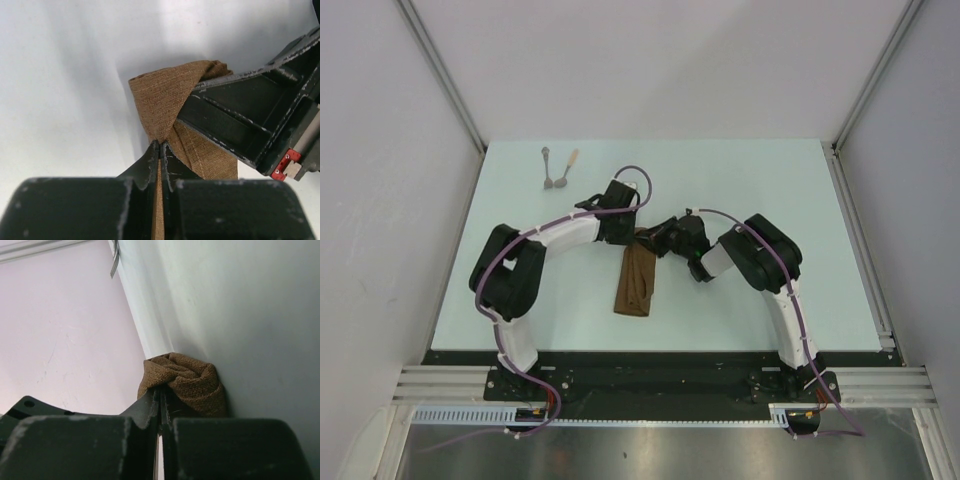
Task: Fold the napkin into a case and place the utensils inside
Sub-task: Stuff the top corner of the smaller-rectangle-folded napkin at the center of the board.
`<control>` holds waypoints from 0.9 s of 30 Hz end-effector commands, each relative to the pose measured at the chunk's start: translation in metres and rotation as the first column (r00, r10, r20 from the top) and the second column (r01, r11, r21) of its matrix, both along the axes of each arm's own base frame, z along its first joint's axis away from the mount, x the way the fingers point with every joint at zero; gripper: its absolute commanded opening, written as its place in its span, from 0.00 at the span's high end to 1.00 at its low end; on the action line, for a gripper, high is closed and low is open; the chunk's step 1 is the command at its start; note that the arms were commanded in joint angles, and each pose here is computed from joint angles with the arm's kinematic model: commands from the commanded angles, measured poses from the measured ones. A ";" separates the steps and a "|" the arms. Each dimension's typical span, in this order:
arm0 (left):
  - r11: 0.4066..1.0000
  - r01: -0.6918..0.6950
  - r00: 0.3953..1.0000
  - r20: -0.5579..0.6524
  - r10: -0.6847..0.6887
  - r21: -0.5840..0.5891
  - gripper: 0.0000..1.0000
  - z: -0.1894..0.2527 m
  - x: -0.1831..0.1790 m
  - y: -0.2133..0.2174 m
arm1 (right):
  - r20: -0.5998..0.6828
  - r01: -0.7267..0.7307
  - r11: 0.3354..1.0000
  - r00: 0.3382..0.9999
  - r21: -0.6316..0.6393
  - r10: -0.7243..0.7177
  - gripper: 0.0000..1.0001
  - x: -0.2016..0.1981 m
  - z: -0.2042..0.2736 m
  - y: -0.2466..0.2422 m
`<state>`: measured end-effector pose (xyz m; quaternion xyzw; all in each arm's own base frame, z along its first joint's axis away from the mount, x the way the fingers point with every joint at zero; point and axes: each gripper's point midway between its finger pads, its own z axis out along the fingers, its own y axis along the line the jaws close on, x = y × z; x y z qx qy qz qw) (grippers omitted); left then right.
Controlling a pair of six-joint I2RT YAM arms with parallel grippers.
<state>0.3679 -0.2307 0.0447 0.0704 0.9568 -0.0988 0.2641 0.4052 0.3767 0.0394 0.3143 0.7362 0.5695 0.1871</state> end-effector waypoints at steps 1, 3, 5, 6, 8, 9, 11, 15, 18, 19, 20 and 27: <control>0.997 0.023 1.000 0.010 -0.023 -0.070 0.96 0.014 -0.010 -0.008 | 0.039 0.111 0.994 0.993 -0.009 -0.110 1.00 0.030 0.014 -0.010; 0.995 0.042 0.999 -0.005 -0.043 -0.095 0.96 0.013 -0.015 -0.012 | 0.040 0.130 0.991 0.991 -0.014 -0.129 1.00 0.033 0.011 -0.013; 0.994 0.047 0.999 -0.017 -0.049 -0.100 0.96 0.013 -0.018 -0.013 | 0.035 0.130 0.991 0.991 -0.023 -0.130 1.00 0.034 0.007 -0.013; 0.994 0.047 0.999 -0.011 -0.049 -0.103 0.96 0.016 -0.018 -0.012 | 0.035 0.130 0.991 0.991 -0.020 -0.129 1.00 0.032 0.006 -0.012; 0.994 0.046 0.999 0.001 -0.046 -0.100 0.92 0.021 -0.018 -0.009 | 0.032 0.139 0.990 0.990 -0.032 -0.138 1.00 0.033 0.005 -0.011; 0.994 0.042 0.999 0.009 -0.042 -0.105 0.90 0.026 -0.017 -0.007 | 0.034 0.141 0.989 0.990 -0.037 -0.139 1.00 0.033 0.004 -0.011; 0.992 0.050 0.999 0.012 -0.049 -0.113 0.86 0.032 -0.018 -0.006 | 0.038 0.156 0.987 0.987 -0.045 -0.154 1.00 0.032 0.004 -0.010; 0.991 0.037 0.999 0.019 -0.035 -0.129 0.58 0.050 -0.015 0.001 | 0.036 0.149 0.987 0.988 -0.058 -0.147 1.00 0.032 0.000 -0.005; 0.993 0.040 0.999 0.024 -0.038 -0.109 0.33 0.060 -0.006 0.005 | 0.027 0.147 0.986 0.989 -0.073 -0.145 1.00 0.031 -0.004 -0.006; 0.994 0.046 0.999 -0.006 -0.047 -0.099 0.32 0.050 -0.004 0.004 | 0.025 0.146 0.986 0.989 -0.077 -0.145 1.00 0.031 -0.005 -0.007; 0.992 0.057 0.998 0.005 -0.057 -0.115 0.31 0.056 0.004 -0.002 | 0.022 0.147 0.986 0.989 -0.081 -0.146 1.00 0.030 -0.006 -0.007; 0.985 0.111 0.988 -0.095 -0.124 -0.132 0.25 0.012 0.007 -0.016 | 0.025 0.141 0.987 0.990 -0.083 -0.140 1.00 0.030 -0.005 -0.007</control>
